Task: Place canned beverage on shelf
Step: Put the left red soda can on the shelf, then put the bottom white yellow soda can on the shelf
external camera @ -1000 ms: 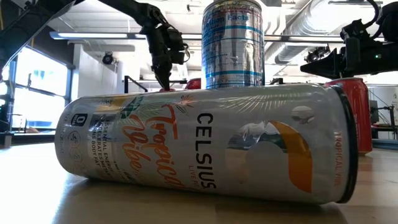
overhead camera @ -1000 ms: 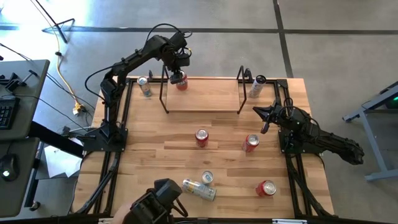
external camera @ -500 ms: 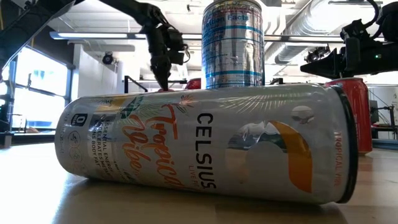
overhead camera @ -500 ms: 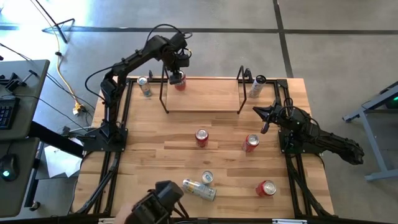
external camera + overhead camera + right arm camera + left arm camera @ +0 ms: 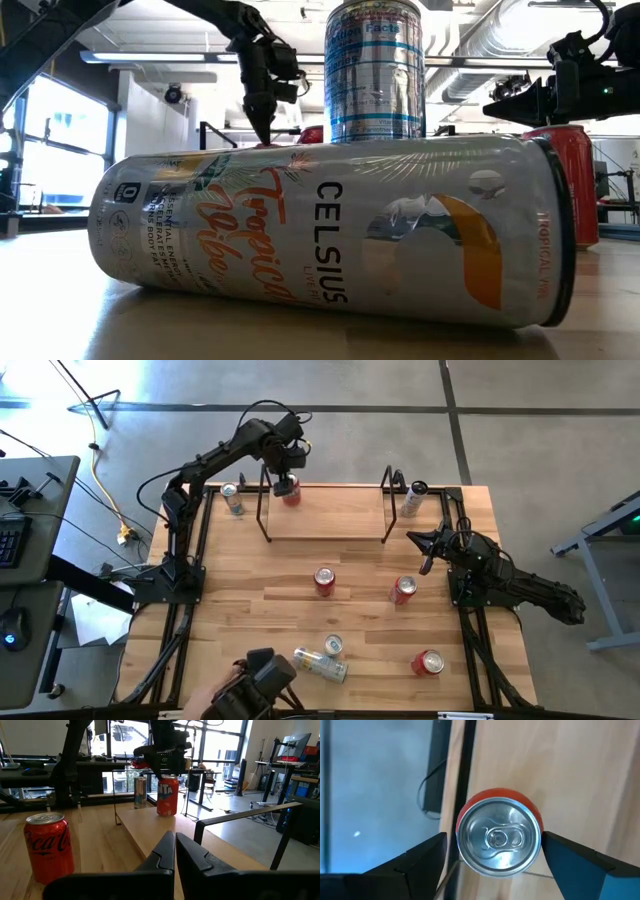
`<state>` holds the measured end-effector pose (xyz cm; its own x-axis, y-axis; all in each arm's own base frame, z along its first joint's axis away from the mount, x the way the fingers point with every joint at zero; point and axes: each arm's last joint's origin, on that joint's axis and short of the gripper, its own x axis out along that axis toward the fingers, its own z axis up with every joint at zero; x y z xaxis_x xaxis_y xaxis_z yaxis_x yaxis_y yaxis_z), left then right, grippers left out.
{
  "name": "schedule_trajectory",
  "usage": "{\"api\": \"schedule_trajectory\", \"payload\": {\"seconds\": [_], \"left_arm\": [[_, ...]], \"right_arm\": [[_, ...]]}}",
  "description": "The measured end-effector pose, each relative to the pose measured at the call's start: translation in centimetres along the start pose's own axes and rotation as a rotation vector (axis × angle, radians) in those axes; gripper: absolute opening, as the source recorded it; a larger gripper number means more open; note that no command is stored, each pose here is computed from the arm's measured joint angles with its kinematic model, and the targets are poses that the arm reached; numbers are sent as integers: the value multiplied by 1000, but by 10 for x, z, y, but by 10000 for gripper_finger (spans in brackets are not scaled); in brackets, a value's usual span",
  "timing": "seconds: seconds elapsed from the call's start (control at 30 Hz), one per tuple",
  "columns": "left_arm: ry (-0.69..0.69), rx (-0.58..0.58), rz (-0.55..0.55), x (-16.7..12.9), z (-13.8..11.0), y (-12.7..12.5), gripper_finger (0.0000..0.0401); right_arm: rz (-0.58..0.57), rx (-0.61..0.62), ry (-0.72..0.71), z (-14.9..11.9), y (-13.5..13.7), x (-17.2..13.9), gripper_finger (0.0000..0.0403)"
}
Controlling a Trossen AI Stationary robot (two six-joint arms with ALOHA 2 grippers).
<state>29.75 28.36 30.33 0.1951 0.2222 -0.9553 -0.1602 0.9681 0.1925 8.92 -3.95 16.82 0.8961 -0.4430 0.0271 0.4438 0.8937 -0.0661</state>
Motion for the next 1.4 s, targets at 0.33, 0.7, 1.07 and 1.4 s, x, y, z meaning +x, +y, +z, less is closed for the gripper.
{"api": "schedule_trajectory", "payload": {"seconds": [0.33,0.7,1.07,1.4], "left_arm": [[-81,-51,93,-42,-5,-5,314],[-498,-43,-349,-79,-23,-33,314],[-804,-79,-79,-80,-60,-99,314],[-1040,-136,-36,-67,-106,-151,314]], "right_arm": [[0,0,0,0,0,0,0],[0,0,0,0,0,0,0],[0,0,0,0,0,0,0],[0,0,0,0,0,0,0]]}}
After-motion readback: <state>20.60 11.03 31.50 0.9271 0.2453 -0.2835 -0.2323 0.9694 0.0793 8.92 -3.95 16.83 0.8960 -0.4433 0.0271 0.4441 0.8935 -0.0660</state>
